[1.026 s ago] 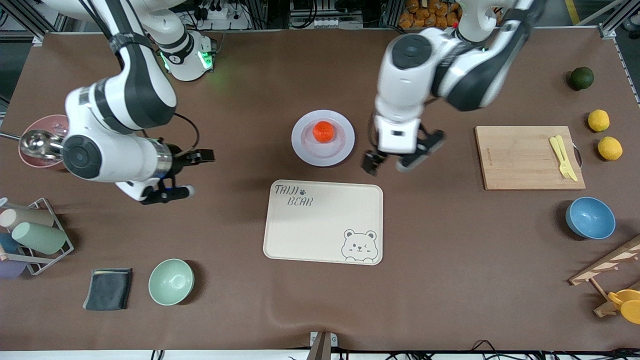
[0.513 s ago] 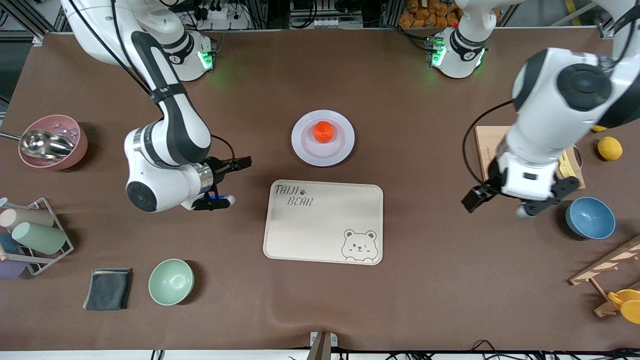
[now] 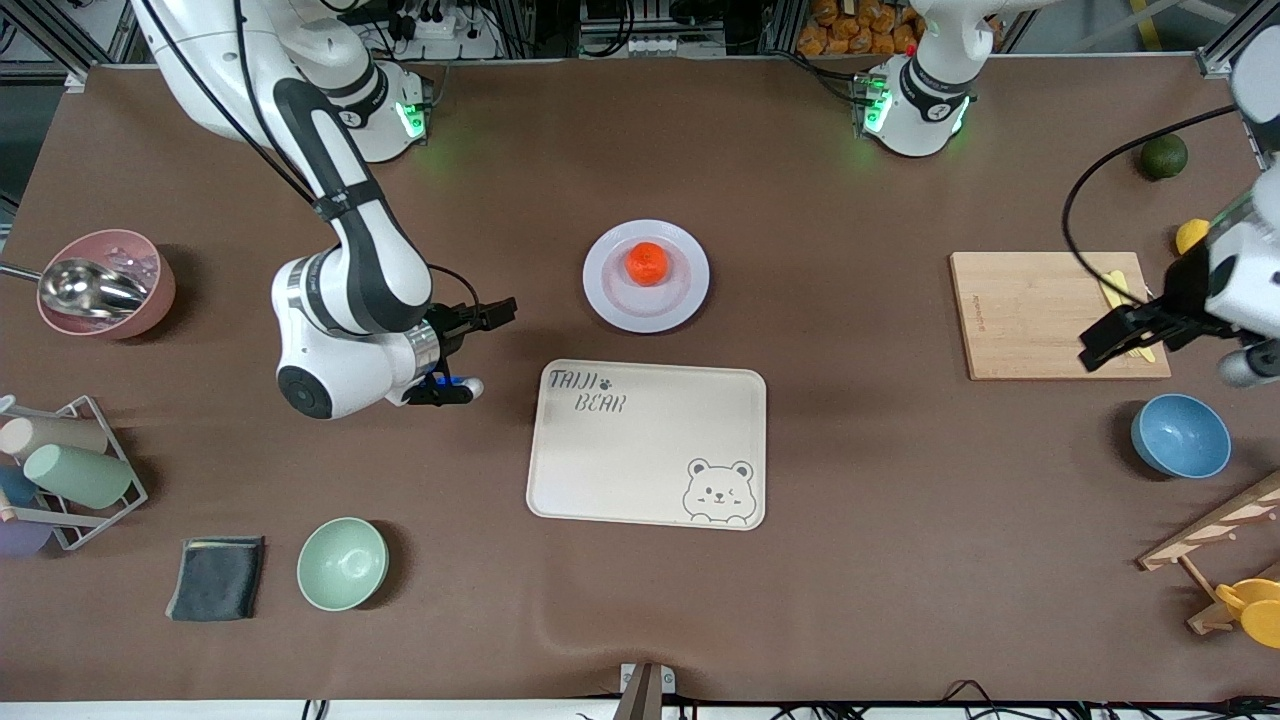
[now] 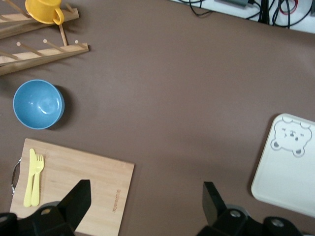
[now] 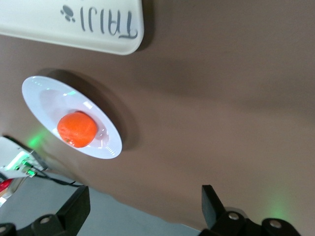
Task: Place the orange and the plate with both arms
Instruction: 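Grip the white plate rim with the right gripper while the left withdraws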
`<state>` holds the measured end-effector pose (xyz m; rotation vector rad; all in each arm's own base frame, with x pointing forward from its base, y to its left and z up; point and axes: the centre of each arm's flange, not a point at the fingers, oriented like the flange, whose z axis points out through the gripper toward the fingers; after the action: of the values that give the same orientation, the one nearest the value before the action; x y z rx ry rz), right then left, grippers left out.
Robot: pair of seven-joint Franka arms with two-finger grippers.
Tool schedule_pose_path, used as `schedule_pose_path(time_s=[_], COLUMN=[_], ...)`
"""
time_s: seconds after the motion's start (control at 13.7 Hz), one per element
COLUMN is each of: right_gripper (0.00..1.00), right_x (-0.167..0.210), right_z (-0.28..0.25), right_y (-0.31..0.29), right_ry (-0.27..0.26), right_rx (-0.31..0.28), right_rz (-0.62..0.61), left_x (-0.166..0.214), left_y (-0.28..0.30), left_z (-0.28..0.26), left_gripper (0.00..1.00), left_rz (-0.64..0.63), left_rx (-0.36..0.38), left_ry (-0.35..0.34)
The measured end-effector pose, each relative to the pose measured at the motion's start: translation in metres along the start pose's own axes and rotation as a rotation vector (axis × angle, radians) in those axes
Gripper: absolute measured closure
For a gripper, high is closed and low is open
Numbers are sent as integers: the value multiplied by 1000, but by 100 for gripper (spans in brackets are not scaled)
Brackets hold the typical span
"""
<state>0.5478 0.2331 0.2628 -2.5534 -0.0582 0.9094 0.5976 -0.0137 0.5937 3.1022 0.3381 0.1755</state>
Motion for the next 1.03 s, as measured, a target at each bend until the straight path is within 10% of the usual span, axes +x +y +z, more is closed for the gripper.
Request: schedule_pose_path(time_s=[1.03], right_gripper=[0], right_x=[-30], right_z=[100], right_y=[-41], right_ry=[72], right_rx=[18], right_rz=[-25], left_x=[-35], left_y=[-31], left_z=[-36], left_gripper=[0], left_rz=[42], left_rx=[-17], left_ry=[-122])
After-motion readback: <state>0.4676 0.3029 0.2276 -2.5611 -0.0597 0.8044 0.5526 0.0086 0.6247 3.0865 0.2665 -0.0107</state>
